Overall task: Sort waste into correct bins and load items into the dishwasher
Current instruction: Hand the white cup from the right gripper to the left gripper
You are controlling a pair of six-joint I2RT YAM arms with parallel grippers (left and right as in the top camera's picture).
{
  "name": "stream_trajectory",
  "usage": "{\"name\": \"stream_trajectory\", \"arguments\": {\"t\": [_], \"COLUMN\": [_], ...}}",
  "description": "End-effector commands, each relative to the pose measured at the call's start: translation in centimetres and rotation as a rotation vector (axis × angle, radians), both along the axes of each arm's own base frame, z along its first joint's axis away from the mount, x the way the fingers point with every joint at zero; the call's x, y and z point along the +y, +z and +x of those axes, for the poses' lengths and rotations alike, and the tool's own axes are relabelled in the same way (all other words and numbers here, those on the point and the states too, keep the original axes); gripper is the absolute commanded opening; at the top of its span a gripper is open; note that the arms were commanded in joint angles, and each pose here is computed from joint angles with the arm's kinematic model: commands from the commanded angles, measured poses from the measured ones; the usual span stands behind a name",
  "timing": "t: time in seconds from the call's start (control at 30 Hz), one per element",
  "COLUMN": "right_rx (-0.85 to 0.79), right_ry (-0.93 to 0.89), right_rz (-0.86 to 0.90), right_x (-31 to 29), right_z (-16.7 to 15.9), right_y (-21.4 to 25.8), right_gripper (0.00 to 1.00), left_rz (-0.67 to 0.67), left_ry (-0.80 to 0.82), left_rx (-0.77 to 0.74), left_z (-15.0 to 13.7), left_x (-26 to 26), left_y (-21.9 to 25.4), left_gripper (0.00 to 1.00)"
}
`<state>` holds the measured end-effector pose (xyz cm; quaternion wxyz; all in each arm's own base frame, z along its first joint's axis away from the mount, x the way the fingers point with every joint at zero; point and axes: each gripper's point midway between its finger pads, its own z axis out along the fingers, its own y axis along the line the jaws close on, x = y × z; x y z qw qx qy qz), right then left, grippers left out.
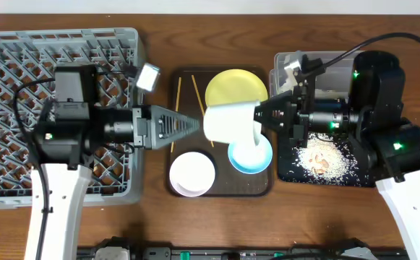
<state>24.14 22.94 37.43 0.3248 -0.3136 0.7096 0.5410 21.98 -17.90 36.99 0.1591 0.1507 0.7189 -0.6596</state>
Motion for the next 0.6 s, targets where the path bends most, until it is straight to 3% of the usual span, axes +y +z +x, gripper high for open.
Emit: {"name": "stream_trajectory", "arguments": {"t": [0.0, 0.3, 0.57], "right_rx": [-0.016, 0.0, 0.013], "right_ry": [0.108, 0.147, 0.109], "right_rz": [0.043, 0.007, -0.018], "right_x": [0.9, 3.7, 4.1], "right_z": [-1.6, -1.2, 0.0], "right_y": [0.8, -1.0, -1.9], "right_gripper": [0.01, 0.01, 0.01], "left_rz": [-0.039, -0.04, -0.04], "left_ry": [-0.062, -0.141, -0.148], "left_rx": [-0.007, -0.004, -0.014], "left_z": [-1.4, -2.9, -3.4], "left_x": [-0.7, -2.2, -2.3], "left_y": [1.2, 1.2, 1.4], "left_gripper": [0.94, 0.92, 0.77]}}
